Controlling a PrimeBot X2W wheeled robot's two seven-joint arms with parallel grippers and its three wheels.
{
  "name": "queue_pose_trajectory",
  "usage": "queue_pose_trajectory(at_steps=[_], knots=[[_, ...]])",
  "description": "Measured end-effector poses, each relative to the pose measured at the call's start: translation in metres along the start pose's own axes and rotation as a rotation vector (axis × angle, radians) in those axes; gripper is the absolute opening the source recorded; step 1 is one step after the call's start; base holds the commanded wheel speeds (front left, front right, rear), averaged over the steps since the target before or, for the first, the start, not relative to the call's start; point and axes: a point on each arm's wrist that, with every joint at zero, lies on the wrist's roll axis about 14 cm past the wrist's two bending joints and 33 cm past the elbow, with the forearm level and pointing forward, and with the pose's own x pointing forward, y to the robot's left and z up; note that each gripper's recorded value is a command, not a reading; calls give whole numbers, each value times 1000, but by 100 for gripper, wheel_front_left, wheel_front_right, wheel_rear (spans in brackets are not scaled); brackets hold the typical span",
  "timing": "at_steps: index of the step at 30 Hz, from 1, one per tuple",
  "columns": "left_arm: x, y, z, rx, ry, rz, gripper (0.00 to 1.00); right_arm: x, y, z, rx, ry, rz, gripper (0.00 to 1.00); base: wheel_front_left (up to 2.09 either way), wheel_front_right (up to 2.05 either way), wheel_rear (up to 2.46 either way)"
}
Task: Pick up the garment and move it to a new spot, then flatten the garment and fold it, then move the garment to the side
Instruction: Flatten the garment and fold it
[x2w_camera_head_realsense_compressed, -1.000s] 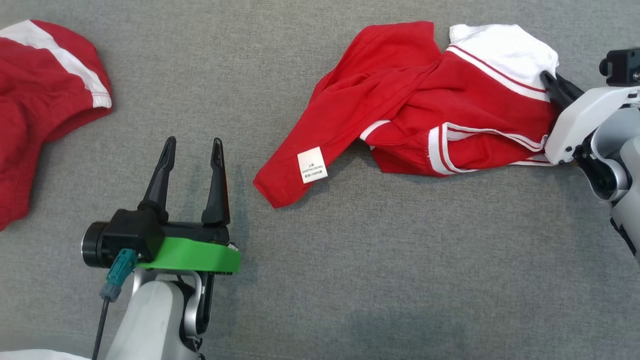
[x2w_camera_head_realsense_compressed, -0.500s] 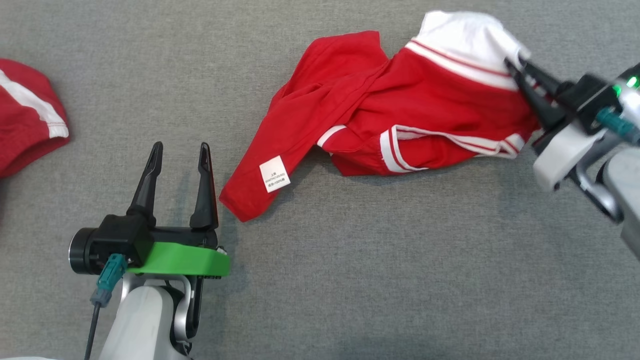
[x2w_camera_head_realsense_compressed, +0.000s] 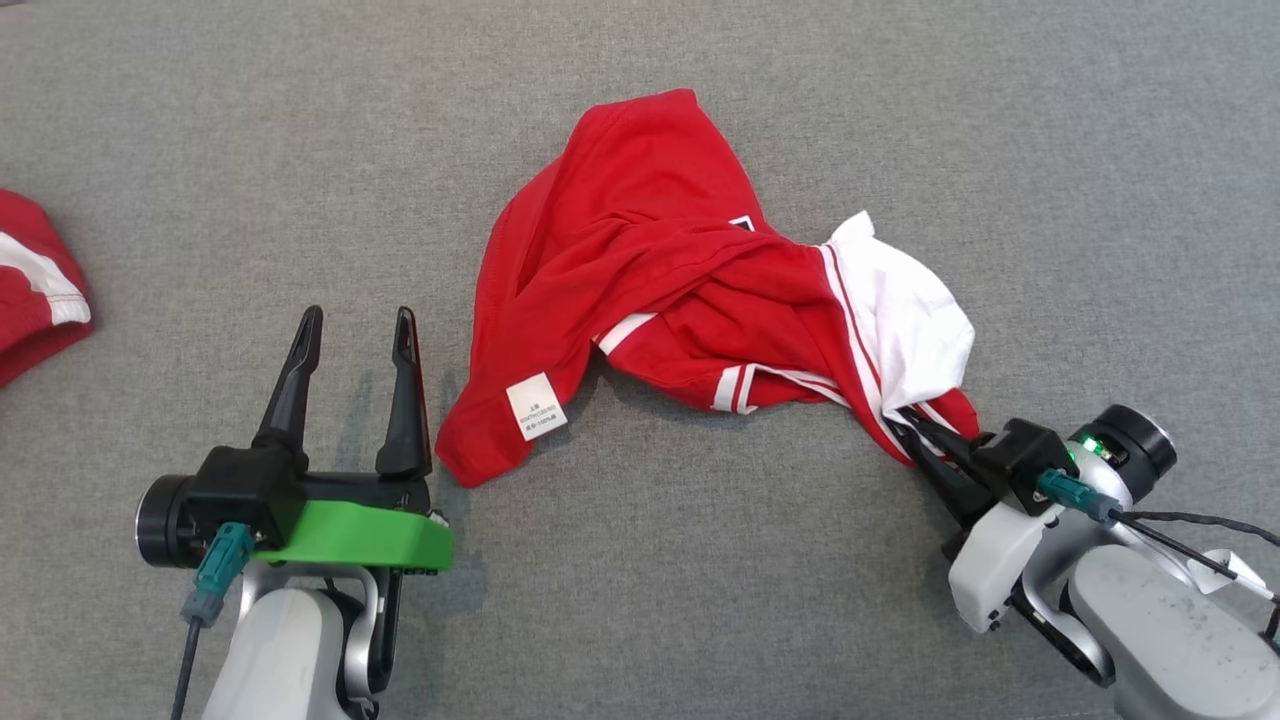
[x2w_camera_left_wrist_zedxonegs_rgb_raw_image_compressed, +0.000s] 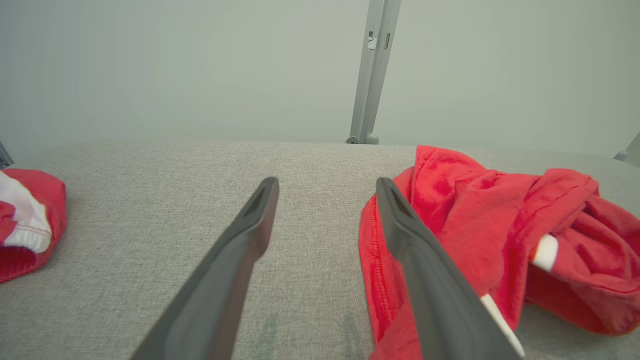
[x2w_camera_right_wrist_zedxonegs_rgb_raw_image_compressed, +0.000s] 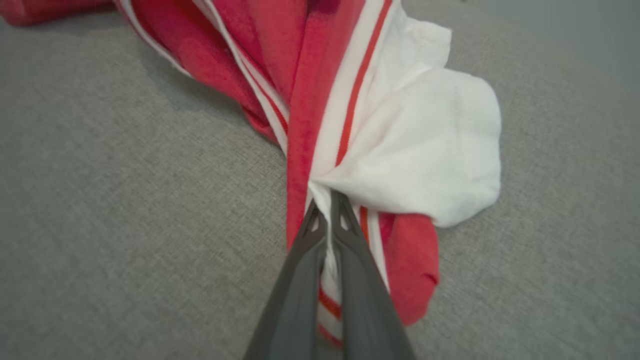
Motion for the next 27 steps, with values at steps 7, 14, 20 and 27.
queue_pose_trajectory(at_steps=[7,14,20,27], knots=[[-7,2,5,11,-6,5,100,-9,-15,6,243,-114,-185,100,0,0,0],[-19,8,14,18,-16,30,100,-40,-39,32,414,-302,-380,100,0,0,0],[-26,10,23,31,-26,31,100,-75,-70,58,412,-429,-517,100,0,0,0],[-39,7,33,45,-35,20,100,-114,-90,75,384,-500,-625,100,0,0,0]])
